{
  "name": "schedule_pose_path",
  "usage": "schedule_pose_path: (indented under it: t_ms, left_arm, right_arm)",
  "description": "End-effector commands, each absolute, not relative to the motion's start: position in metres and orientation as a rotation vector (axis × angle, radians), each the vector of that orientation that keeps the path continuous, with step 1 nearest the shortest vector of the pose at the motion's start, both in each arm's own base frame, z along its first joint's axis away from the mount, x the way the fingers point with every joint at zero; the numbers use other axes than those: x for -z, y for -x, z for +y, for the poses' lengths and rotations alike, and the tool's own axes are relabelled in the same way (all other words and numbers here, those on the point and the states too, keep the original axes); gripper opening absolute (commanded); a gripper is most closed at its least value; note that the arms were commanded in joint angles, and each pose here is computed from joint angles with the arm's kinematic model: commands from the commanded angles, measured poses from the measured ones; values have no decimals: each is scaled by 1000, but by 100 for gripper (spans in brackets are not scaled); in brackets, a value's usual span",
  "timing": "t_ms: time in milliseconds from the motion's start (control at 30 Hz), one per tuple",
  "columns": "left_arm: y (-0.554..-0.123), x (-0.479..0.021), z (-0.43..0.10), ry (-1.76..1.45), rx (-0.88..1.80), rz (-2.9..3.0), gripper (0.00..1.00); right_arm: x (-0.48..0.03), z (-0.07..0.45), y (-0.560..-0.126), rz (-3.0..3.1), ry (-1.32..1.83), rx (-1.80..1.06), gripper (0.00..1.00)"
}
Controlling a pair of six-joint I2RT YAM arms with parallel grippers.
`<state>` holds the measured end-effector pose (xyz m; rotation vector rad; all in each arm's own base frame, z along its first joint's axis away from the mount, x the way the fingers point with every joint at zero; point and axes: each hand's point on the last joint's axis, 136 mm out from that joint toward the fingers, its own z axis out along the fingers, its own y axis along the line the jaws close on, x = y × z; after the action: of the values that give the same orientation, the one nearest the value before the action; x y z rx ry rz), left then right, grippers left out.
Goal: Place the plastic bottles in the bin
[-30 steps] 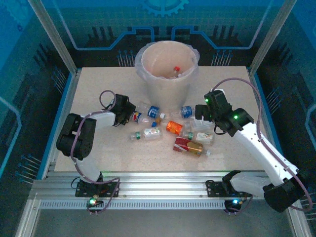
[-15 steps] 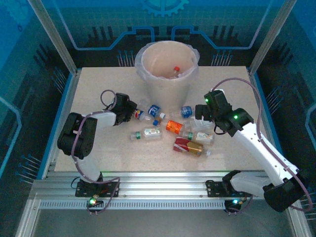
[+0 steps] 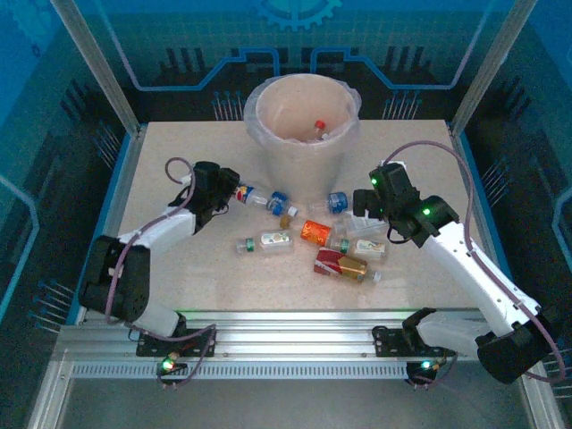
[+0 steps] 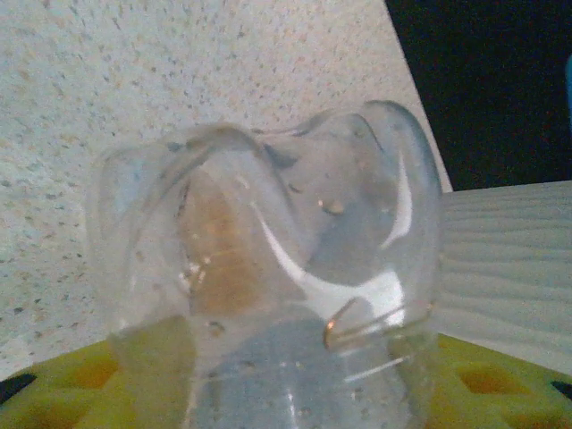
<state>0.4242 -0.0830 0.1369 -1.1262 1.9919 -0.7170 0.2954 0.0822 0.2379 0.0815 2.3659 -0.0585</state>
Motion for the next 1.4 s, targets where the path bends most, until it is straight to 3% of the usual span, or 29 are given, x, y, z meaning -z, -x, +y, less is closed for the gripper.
schedule_pose_path:
  t_ms: [0, 333, 633, 1067, 1367]
  left_arm:
    - [-410, -155, -66, 1088, 627, 1950, 57]
    - [-380, -272, -49, 811, 549, 1722, 56]
    - [-366, -388, -74, 494, 518, 1525, 56]
    - [-389, -517, -152, 147, 660, 1305, 57]
    - [-439, -557, -170, 89, 515, 1187, 54]
  right_arm:
    - [-242, 77, -296, 2344, -131, 43, 100]
    - [-245, 75, -293, 2307, -141, 18, 100]
    - [-248, 73, -289, 2274, -155, -5, 100]
    - [-248, 60, -278, 2245, -210, 8, 100]
    - [-247, 56, -274, 2238, -234, 10, 100]
